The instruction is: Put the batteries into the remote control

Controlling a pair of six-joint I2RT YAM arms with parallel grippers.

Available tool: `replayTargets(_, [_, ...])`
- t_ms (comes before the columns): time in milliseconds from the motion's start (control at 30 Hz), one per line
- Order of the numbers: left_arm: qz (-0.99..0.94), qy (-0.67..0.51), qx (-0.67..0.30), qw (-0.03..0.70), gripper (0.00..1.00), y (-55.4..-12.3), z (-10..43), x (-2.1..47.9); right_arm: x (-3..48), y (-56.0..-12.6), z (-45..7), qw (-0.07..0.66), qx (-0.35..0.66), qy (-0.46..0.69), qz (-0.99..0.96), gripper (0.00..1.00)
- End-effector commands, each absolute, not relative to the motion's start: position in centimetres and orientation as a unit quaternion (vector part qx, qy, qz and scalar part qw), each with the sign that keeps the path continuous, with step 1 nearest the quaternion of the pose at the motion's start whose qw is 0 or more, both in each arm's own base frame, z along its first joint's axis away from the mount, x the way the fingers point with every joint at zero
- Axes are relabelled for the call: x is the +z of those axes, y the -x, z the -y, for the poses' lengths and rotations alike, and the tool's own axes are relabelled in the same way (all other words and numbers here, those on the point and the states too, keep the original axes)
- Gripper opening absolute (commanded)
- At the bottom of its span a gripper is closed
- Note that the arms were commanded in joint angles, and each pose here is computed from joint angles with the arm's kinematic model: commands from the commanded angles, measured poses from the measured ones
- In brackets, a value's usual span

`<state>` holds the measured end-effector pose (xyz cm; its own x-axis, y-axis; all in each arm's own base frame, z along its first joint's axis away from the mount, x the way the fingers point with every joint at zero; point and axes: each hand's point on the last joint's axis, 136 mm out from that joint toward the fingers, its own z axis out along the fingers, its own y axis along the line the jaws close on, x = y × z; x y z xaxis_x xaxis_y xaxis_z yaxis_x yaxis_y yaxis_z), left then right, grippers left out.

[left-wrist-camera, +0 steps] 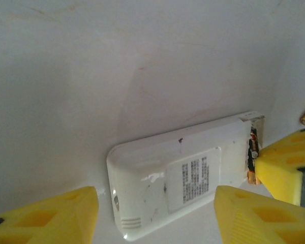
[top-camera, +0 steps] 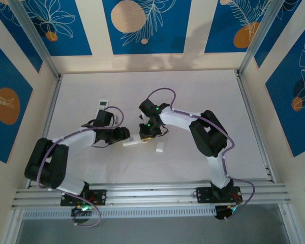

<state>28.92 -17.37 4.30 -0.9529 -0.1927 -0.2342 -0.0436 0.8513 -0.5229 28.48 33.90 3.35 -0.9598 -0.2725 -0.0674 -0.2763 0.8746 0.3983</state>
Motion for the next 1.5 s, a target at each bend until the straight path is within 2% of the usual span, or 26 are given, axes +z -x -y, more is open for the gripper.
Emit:
replayTargets(0, [-0.949,0.045,-0.288,0.120,0.54,-28.9,18.9,4.0,2.2,-28.4,-33.7,-0.011,0.197,0.140,-0.970,0.15])
replayTargets(133, [-0.949,0.049,-0.296,0.100,0.48,-28.9,19.4,2.7,1.5,-28.6,-33.6,-0.013,0.190,0.140,-0.972,0.14])
replayTargets(433, [-0.970,0.066,-0.220,0.085,0.37,-29.1,17.3,-0.3,-0.8,-28.7,-33.5,-0.020,0.176,0.133,-0.975,0.13])
replayTargets(733, [-0.973,0.073,-0.197,0.094,0.32,-30.1,16.7,-0.6,-3.8,-29.4,-34.6,0.010,0.156,0.147,-0.977,0.10])
replayTargets(833, [-0.973,0.074,-0.194,0.098,0.32,-30.4,16.6,-0.3,-2.8,-29.2,-35.1,0.012,0.164,0.152,-0.975,0.11])
replayTargets(933, [-0.973,0.071,-0.193,0.103,0.33,-30.6,16.6,0.2,0.7,-29.5,-35.4,0.031,0.207,0.129,-0.969,0.13])
replayTargets(1000, [-0.973,0.068,-0.191,0.109,0.36,-30.8,16.5,0.8,3.6,-29.9,-35.2,0.049,0.226,0.120,-0.966,0.17])
replayTargets(1167, [-0.975,0.059,-0.171,0.129,0.50,-31.1,15.7,2.4,9.0,-31.1,-32.3,0.105,0.221,0.095,-0.965,0.31])
replayTargets(1300, [-0.973,0.051,-0.165,0.155,0.62,-31.2,15.2,4.8,8.8,-32.7,-26.1,0.131,0.146,-0.008,-0.981,0.35])
replayTargets(1467, [-0.956,0.019,-0.212,0.203,0.74,-31.4,16.4,8.9,6.6,-32.6,-21.8,0.074,0.133,-0.148,-0.977,0.37])
